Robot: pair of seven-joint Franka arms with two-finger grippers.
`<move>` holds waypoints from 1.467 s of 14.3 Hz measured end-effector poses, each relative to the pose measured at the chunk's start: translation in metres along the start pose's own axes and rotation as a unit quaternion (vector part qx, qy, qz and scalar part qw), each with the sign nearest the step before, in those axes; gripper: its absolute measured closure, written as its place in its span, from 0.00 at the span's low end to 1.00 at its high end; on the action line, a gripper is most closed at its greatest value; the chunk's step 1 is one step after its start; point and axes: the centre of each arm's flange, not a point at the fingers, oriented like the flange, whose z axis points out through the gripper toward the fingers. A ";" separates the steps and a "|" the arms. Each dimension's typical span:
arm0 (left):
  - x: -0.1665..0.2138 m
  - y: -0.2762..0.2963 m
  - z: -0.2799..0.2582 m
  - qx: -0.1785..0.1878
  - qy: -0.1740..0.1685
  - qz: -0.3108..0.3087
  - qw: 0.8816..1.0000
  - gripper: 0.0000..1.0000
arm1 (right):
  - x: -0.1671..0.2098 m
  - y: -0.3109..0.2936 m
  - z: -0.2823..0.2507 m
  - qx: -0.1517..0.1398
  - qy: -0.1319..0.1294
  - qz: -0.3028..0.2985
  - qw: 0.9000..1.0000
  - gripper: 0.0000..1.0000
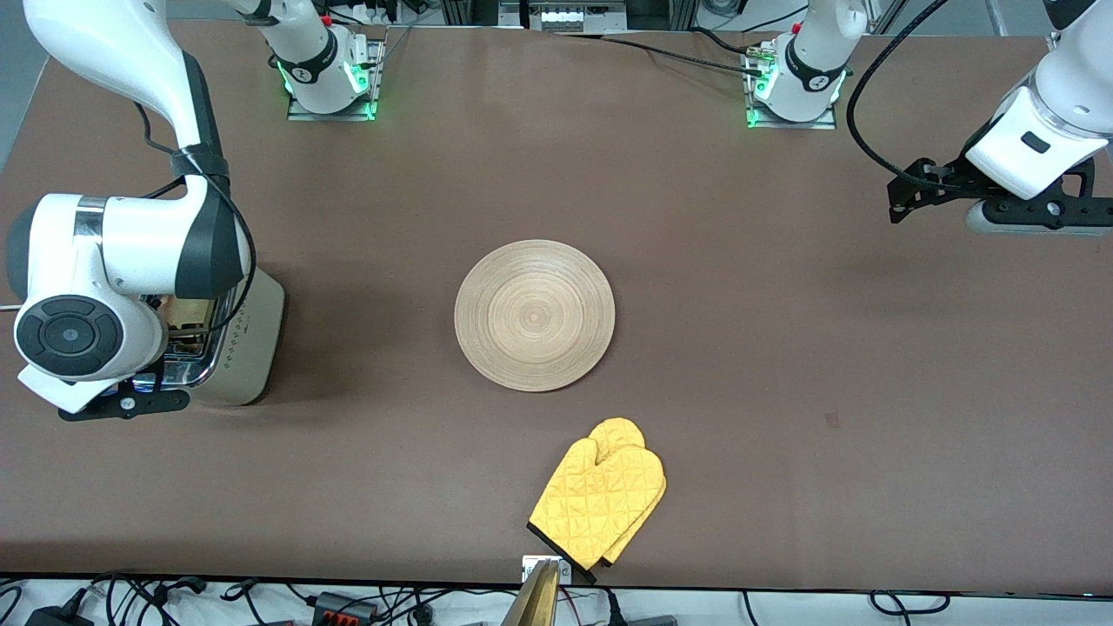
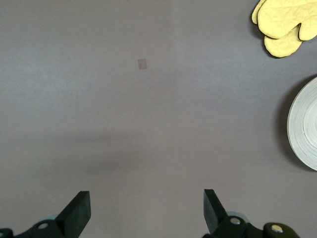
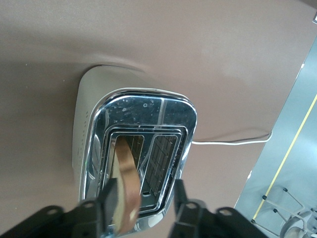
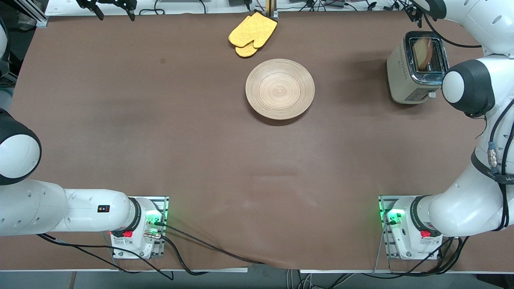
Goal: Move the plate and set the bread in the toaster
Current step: 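Lower the bread into the toaster slot with the right gripper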
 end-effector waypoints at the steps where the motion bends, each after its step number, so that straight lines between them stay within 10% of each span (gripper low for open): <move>1: 0.000 0.000 0.000 0.000 0.000 0.000 1.000 0.00 | 0.000 0.000 0.000 0.003 0.000 0.001 1.000 0.30; 4: 0.000 0.000 0.000 0.000 0.000 0.000 1.000 0.00 | -0.002 0.003 -0.009 0.021 0.008 0.004 1.000 0.00; 17: 0.000 0.000 0.000 0.000 0.000 0.000 1.000 0.00 | -0.058 0.071 -0.078 0.257 0.073 0.047 0.963 0.00; 21: 0.000 0.000 0.000 0.000 0.000 0.000 1.000 0.00 | -0.059 0.084 -0.072 0.277 0.075 0.048 0.957 0.00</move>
